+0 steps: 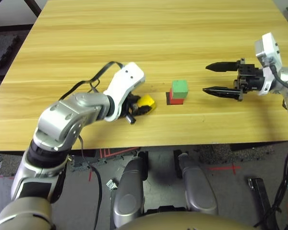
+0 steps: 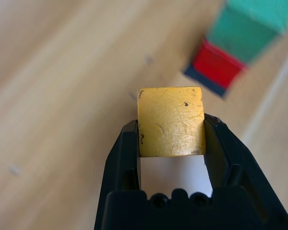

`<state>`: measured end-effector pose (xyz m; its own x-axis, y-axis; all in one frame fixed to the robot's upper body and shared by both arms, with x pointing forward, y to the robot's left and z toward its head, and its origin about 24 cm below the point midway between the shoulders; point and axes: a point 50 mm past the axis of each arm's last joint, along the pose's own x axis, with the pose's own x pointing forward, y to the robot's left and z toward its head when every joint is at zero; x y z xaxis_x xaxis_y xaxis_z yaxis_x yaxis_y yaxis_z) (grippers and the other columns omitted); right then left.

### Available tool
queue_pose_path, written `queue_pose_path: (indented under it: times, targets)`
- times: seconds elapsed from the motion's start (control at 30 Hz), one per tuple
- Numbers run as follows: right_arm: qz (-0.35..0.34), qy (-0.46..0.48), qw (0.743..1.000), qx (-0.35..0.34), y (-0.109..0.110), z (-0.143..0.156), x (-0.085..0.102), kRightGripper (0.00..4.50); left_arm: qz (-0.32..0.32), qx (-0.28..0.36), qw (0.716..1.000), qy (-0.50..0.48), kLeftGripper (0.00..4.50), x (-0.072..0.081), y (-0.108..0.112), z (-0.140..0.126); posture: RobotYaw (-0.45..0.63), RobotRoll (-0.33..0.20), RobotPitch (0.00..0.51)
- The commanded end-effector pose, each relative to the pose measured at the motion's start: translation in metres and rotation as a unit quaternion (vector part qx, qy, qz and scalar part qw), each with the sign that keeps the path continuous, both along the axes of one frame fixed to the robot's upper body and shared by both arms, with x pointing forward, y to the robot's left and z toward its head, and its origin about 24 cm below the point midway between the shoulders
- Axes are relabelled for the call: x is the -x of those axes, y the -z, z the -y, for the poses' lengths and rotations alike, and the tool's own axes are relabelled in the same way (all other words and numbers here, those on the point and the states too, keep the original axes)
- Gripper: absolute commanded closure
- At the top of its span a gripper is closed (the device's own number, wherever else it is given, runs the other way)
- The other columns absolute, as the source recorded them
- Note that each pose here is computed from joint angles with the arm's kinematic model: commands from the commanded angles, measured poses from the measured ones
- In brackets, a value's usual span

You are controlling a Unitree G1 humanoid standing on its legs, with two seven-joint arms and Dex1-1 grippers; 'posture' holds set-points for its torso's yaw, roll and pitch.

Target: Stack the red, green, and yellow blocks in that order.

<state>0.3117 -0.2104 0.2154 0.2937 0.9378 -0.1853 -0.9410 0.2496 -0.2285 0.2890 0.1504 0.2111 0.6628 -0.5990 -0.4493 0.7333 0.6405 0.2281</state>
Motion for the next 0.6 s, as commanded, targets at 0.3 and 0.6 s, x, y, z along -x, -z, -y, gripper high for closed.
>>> queue_pose_path:
  times: [0.3,0.6]
  targets:
    - [0.009,-0.002,1.000,0.017,-0.007,0.004,0.001,0.00,0.054,-0.036,0.997,0.039,2.59,-0.028,-0.032,-0.031,0.30,0.120,0.239]
    - [0.013,0.001,1.000,0.027,-0.011,0.007,0.002,0.00,0.048,-0.030,0.988,0.142,2.59,-0.033,-0.067,-0.001,0.31,0.116,0.229]
